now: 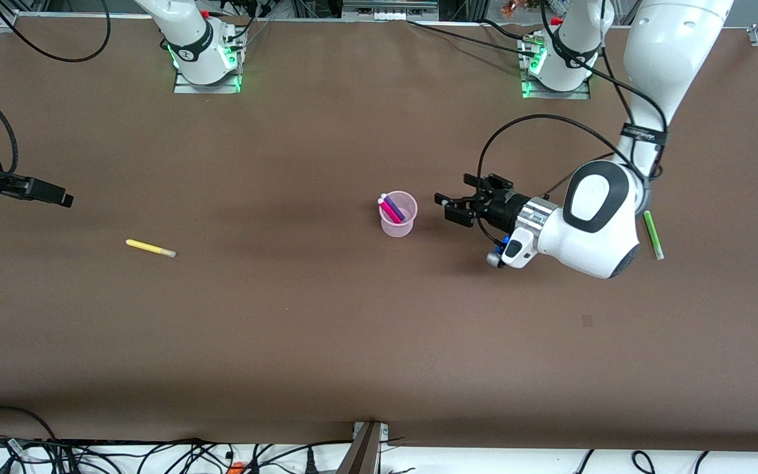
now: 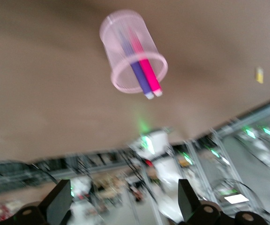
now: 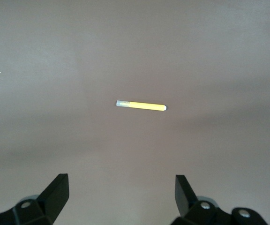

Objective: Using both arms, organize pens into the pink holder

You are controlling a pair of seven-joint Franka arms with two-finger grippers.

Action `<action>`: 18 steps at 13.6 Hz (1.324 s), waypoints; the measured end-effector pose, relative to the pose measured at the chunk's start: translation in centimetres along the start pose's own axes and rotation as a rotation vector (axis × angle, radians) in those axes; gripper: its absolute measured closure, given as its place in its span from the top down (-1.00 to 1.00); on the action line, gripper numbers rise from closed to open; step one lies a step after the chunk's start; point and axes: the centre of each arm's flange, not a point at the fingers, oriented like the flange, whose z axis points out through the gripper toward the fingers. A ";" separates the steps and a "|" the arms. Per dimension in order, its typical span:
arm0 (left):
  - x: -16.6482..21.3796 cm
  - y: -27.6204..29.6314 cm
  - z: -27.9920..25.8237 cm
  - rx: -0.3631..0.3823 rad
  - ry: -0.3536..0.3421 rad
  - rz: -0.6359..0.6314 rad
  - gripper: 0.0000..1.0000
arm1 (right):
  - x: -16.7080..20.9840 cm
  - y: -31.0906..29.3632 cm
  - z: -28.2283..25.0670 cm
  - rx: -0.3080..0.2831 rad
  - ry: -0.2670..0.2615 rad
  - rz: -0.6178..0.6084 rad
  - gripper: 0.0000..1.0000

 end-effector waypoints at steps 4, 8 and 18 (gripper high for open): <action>-1.6 0.7 -6.2 0.223 0.264 0.081 1.00 | -0.1 0.2 -0.1 -0.011 0.003 -0.003 1.00; -4.0 0.3 -10.7 0.376 0.420 0.207 1.00 | -0.2 0.1 -0.5 -0.016 0.010 -0.007 1.00; -17.9 -5.2 -20.7 0.601 0.750 0.455 1.00 | -0.6 0.2 -2.0 -0.058 0.074 -0.017 1.00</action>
